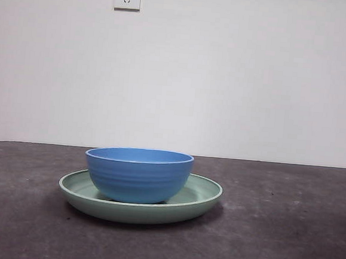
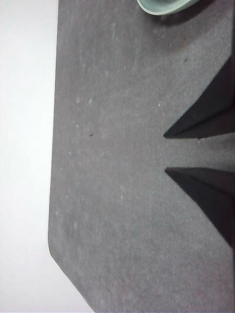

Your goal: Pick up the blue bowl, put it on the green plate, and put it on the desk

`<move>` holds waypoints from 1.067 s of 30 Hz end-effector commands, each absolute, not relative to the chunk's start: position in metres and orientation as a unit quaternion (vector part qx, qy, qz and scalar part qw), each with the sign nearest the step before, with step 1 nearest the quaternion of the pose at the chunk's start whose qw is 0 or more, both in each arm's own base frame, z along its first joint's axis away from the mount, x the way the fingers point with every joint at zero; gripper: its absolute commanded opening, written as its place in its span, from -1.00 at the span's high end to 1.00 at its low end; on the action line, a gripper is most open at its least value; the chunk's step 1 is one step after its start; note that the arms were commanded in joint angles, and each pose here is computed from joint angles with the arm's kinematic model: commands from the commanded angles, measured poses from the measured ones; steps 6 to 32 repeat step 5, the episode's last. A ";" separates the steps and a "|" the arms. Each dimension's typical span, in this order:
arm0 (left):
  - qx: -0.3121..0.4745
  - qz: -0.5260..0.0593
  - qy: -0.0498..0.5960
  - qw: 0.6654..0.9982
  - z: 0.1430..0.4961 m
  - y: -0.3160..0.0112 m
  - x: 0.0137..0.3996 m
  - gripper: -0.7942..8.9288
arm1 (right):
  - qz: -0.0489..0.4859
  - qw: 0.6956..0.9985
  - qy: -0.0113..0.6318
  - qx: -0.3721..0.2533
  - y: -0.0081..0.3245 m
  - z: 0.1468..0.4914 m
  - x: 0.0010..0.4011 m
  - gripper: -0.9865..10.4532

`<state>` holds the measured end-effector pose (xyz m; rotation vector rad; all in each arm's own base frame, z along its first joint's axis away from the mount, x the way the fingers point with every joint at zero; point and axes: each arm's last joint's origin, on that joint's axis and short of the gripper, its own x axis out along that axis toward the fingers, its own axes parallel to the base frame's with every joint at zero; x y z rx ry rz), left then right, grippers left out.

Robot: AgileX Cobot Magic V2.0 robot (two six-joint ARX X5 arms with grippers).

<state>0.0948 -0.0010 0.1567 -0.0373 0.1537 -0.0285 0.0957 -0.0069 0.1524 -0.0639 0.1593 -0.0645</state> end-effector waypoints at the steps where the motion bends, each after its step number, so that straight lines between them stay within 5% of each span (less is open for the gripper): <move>1: -0.019 -0.013 0.089 0.996 0.149 -0.001 0.096 0.65 | -0.035 0.996 0.076 -0.023 -0.007 0.152 0.096 0.78; 32: -0.019 -0.013 0.089 0.996 0.149 -0.001 0.096 0.65 | -0.035 0.996 0.076 -0.023 -0.007 0.152 0.096 0.78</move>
